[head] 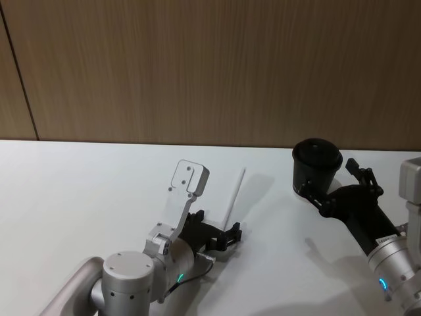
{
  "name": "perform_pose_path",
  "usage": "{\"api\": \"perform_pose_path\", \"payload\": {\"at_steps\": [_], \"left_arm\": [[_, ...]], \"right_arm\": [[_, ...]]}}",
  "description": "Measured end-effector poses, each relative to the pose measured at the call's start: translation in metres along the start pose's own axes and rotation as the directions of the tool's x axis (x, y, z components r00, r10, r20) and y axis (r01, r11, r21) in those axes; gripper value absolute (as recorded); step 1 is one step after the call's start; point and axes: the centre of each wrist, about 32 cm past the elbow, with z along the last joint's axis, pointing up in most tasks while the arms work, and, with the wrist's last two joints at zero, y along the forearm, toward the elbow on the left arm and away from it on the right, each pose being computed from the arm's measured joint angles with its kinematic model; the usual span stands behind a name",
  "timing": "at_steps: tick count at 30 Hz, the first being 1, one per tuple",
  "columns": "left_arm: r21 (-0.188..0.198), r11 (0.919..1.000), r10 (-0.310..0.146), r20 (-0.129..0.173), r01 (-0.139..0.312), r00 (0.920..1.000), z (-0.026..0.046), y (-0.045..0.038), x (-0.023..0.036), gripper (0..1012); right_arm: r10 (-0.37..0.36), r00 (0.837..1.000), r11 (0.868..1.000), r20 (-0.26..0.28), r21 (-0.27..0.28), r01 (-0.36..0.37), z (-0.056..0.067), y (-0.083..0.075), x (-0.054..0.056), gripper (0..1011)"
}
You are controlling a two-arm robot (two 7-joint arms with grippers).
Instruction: Pick up the straw with one hand, pass it to the other hand, and insert it into the cup.
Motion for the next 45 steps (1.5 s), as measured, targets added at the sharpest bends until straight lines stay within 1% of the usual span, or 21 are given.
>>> {"api": "perform_pose_path", "payload": {"at_steps": [1, 3, 4, 8, 45], "left_arm": [[0.000, 1.0000, 0.001, 0.000, -0.001, 1.0000, -0.0003, -0.0001, 0.0001, 892], [0.001, 1.0000, 0.003, 0.000, -0.003, 1.0000, -0.0005, -0.0002, 0.0002, 866], [0.001, 1.0000, 0.003, -0.001, -0.003, 1.0000, -0.0008, -0.0003, 0.0001, 836], [0.003, 1.0000, 0.004, -0.002, -0.004, 1.0000, -0.0015, -0.0004, 0.0000, 797], [0.009, 1.0000, 0.004, -0.005, -0.004, 1.0000, -0.0041, -0.0009, -0.0001, 566]], "right_arm": [[0.000, 1.000, 1.000, 0.000, 0.000, 0.000, 0.0000, 0.0000, 0.0000, 1001], [0.000, 1.000, 1.000, 0.000, 0.000, 0.000, 0.0000, 0.0000, 0.0000, 1001], [0.000, 1.000, 1.000, 0.000, 0.000, 0.000, 0.0000, 0.0000, 0.0000, 1001], [0.000, 1.000, 1.000, 0.000, 0.000, 0.000, 0.0000, 0.0000, 0.0000, 1001], [0.000, 1.000, 1.000, 0.000, 0.000, 0.000, 0.0000, 0.0000, 0.0000, 1001]]}}
